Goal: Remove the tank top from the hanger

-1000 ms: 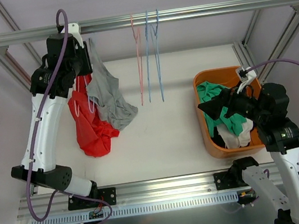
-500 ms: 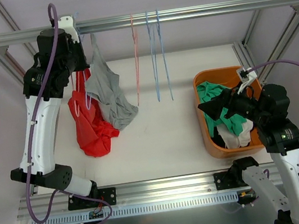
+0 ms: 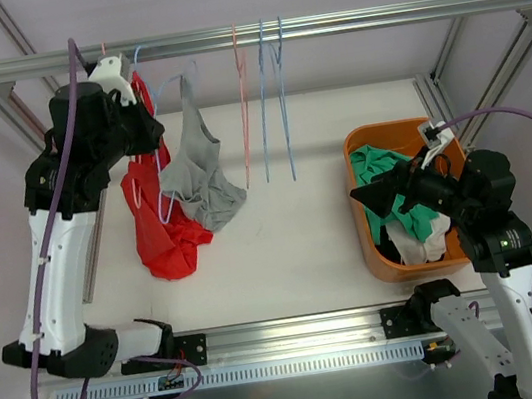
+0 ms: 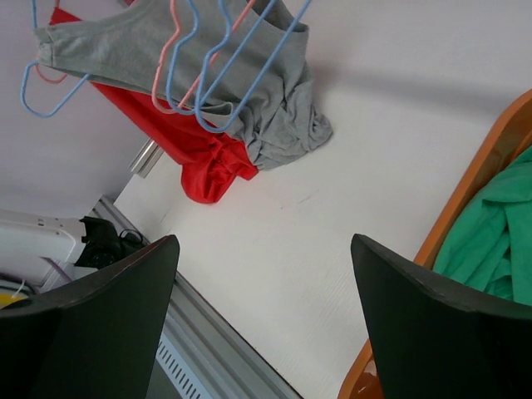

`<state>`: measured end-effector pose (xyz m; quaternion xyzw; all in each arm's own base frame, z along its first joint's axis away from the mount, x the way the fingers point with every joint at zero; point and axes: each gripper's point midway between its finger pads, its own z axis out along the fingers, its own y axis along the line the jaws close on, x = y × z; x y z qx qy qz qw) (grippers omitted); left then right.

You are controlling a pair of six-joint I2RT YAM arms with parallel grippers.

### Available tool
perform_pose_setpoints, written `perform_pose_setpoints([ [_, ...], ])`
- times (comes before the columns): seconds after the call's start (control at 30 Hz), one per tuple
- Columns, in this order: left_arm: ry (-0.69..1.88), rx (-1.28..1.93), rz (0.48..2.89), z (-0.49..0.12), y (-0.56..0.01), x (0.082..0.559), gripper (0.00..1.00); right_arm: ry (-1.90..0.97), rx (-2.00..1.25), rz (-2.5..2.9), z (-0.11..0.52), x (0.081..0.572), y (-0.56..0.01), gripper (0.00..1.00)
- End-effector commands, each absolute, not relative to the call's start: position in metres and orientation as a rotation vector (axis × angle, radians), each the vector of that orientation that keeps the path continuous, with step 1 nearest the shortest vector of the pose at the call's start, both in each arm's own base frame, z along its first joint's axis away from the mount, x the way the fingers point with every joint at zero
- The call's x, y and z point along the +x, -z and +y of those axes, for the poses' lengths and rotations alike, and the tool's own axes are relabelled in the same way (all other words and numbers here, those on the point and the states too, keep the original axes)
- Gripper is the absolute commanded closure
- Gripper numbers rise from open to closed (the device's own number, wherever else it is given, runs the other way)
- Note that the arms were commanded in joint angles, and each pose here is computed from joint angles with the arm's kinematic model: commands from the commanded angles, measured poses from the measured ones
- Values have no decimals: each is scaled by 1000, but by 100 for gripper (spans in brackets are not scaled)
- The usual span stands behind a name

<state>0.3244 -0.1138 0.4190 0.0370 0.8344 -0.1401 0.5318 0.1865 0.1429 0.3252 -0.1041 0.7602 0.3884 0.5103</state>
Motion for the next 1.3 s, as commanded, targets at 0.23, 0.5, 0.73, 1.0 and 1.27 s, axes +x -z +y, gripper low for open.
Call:
perform_pose_setpoints([
  [0.23, 724, 344, 2052, -147, -347, 189, 100, -1167, -510, 1669, 174, 140, -335, 11],
  [0.5, 1109, 507, 2129, -161, -256, 81, 100, -1291, -508, 1704, 196, 119, -276, 16],
  [0.73, 1346, 567, 2169, -168, -234, 35, 100, -1355, -357, 1665, 215, 123, -251, 23],
  [1.0, 1339, 567, 2089, -168, -271, 36, 100, -1153, -259, 1810, 260, 139, -227, 25],
  [1.27, 1284, 539, 2114, -167, -270, 49, 100, -1001, -310, 1853, 297, 145, -226, 38],
])
